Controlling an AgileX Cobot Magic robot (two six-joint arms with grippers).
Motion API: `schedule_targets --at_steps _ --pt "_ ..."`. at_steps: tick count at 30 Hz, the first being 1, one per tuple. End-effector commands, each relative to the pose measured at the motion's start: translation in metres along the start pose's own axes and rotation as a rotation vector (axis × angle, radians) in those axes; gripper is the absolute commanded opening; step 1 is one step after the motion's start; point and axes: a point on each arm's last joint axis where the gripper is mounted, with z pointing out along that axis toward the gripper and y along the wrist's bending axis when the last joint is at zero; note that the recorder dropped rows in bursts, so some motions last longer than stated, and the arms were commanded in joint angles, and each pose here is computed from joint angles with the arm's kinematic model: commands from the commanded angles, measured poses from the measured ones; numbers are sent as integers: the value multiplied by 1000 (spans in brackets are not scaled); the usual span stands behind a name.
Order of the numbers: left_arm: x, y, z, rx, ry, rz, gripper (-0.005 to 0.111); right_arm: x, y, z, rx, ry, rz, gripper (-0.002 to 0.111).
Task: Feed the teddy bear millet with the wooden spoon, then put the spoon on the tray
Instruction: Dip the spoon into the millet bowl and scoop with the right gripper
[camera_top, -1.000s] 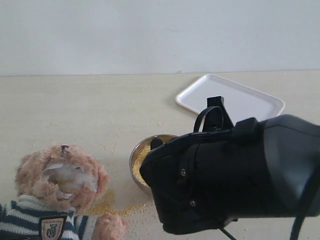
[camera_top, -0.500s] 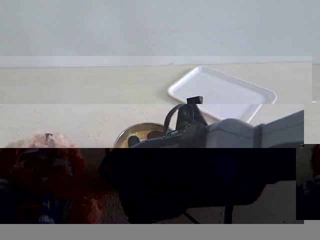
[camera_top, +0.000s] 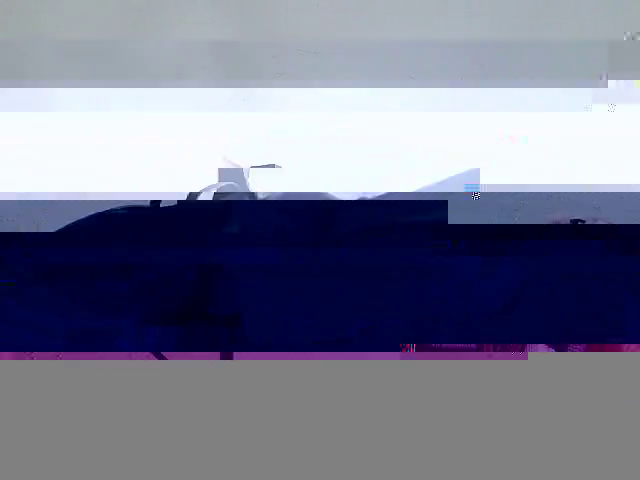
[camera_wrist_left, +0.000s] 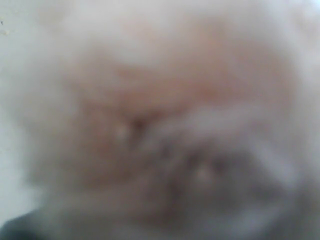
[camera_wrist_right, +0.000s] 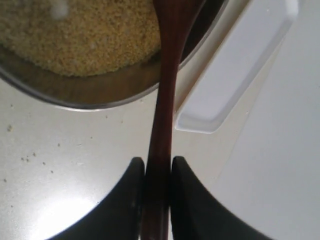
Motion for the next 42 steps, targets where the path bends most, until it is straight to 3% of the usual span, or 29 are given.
schedule_targets --at_steps 1,15,24,28,37,42 --pt "0 -2 0 17 -13 -5 5 -1 4 -1 -45 0 9 3" --pt "0 -2 0 17 -13 -5 5 0 12 -2 -134 8 9 3" --pt "0 -2 0 17 -13 -5 5 -2 1 -12 -158 -12 70 3" --pt "0 -2 0 17 -13 -5 5 -9 -13 -22 -271 -44 179 3" --pt "-3 0 0 4 -37 -5 5 -3 -15 -16 -324 6 206 3" --pt "-3 0 0 3 -39 -5 5 8 -27 -18 -447 -48 310 3"
